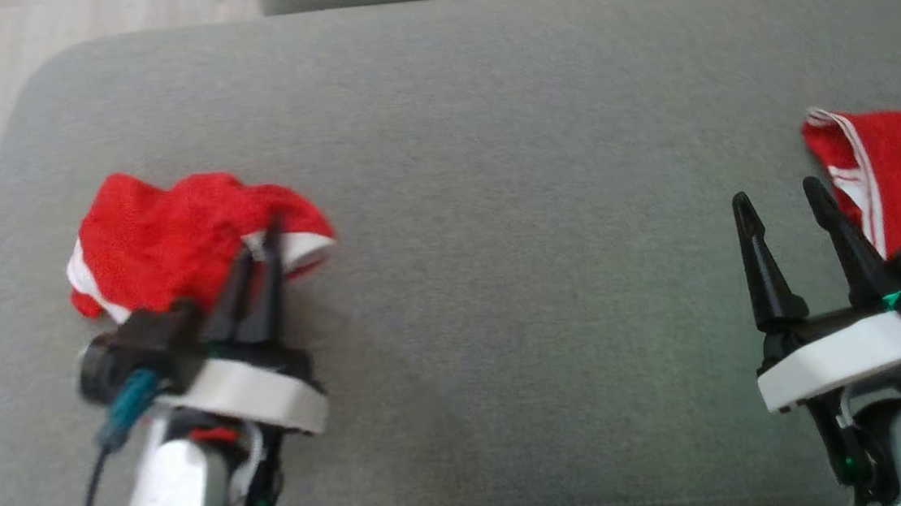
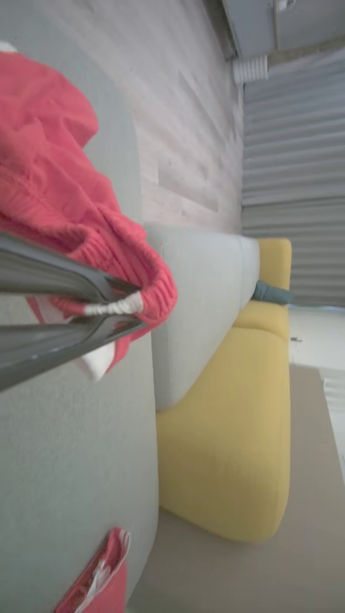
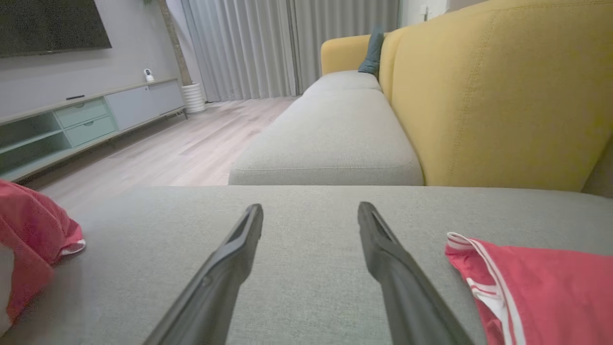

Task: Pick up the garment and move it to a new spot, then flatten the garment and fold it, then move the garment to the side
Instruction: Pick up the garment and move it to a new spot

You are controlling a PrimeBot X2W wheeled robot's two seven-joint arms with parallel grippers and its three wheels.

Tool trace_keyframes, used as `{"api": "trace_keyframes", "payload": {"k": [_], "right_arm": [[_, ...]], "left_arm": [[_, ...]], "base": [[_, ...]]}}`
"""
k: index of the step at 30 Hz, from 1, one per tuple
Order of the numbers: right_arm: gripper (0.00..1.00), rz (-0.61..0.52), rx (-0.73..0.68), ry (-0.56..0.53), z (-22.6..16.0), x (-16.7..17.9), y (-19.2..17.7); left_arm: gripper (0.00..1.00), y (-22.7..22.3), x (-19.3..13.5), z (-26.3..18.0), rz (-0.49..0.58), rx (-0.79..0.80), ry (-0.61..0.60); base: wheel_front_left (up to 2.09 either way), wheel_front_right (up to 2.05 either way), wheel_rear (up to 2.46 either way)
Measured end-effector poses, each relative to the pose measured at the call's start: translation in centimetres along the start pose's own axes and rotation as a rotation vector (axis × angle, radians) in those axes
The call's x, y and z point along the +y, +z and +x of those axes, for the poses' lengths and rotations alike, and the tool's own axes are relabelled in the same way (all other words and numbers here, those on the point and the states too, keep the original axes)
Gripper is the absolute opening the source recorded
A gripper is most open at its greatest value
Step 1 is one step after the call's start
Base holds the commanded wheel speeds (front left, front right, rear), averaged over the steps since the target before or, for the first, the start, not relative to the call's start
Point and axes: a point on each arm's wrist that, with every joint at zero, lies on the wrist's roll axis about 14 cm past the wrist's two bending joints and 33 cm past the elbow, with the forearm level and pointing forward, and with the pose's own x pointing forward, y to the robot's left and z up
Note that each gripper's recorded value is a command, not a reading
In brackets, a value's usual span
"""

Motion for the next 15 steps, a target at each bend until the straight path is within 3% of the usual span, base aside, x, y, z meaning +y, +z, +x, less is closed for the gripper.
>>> {"api": "trace_keyframes", "payload": {"k": [7, 8, 15], "right_arm": [[1.00, 0.016, -0.010, -0.098, -0.8, -3.2, -0.2], [1.00, 0.021, -0.010, -0.130, -1.2, -4.3, -0.4], [1.00, 0.043, 0.021, -0.253, -2.7, -8.0, -2.3]], "left_arm": [[0.00, -0.8, -9.6, 4.4, -0.047, 0.003, -0.311], [0.00, -0.6, -12.3, 5.5, -0.053, -0.013, -0.395], [0.00, -3.9, -19.2, 7.9, -0.084, 0.042, -0.606]], "base": [[0.00, 0.00, 0.00], [0.00, 0.00, 0.00], [0.00, 0.00, 0.00]]}}
